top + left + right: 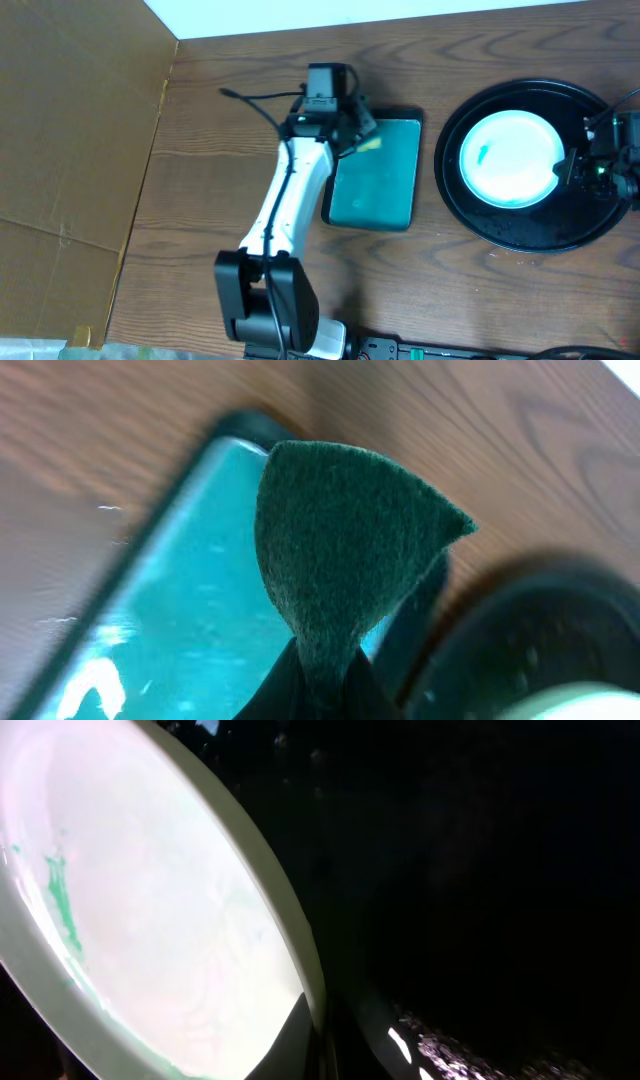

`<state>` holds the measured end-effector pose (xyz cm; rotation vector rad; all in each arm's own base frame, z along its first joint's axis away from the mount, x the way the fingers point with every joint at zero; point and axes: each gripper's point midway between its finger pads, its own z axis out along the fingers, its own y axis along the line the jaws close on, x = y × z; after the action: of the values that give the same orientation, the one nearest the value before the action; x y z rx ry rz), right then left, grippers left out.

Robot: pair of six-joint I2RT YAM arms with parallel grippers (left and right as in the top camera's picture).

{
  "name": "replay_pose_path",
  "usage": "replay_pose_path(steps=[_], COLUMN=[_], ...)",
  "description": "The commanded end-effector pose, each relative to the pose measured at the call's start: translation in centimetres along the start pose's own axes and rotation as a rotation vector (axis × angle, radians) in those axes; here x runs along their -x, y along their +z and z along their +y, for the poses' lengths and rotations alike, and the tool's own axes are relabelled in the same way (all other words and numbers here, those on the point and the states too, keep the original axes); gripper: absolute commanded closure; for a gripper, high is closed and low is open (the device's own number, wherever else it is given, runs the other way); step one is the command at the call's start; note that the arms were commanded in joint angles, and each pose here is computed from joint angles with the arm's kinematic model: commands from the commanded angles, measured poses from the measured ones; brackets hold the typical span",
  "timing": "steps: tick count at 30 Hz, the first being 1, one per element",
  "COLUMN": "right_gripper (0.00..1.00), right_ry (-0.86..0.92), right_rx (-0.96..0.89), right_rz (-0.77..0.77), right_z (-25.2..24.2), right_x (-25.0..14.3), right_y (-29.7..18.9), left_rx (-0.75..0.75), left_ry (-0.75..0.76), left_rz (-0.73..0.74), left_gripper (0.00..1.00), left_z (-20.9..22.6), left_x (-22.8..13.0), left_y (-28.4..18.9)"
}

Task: Clean dirty plates on tray and stack at the side
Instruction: 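Carry the sponge with the left gripper onto the last plate, then scrub the last plate with the sponge, right gripper holding its rim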

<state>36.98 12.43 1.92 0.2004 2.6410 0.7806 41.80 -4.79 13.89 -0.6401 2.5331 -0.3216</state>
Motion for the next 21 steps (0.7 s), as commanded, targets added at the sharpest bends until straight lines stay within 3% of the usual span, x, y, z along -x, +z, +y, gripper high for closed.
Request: replay_pose_path(steps=[1,7,14,19,21], right_gripper=[0.99,0.99,0.98,0.63,0.65], right_ry=[-0.03,-0.015,0.06,0.037,0.035], right_rx=[0.014,-0.126,-0.153,-0.162,-0.161], right_rz=[-0.011,-0.041,0.02,0.045,0.041], right_z=[0.5,-2.1,-2.4,-1.6,-1.5], right_x=[0.5,0.8,0.1,0.8,1.0], right_y=[-0.1,-0.1,-0.7,-1.5,-1.5], left_rx=[-0.089,-0.187,-0.259,-0.304,-0.315], left_ry=[0.138,0.326,0.412,0.489,0.501], left_rz=[0.072,0.094,0.095,0.076,0.078], left_gripper=[0.93,0.93,0.92,0.93,0.92], left_z=[-3.6,-9.7,-13.6,-15.4,-16.0], left_x=[-3.0,-7.6,-10.6,-11.7,-12.3], left_y=[1.2,2.1,2.8,2.9,3.1])
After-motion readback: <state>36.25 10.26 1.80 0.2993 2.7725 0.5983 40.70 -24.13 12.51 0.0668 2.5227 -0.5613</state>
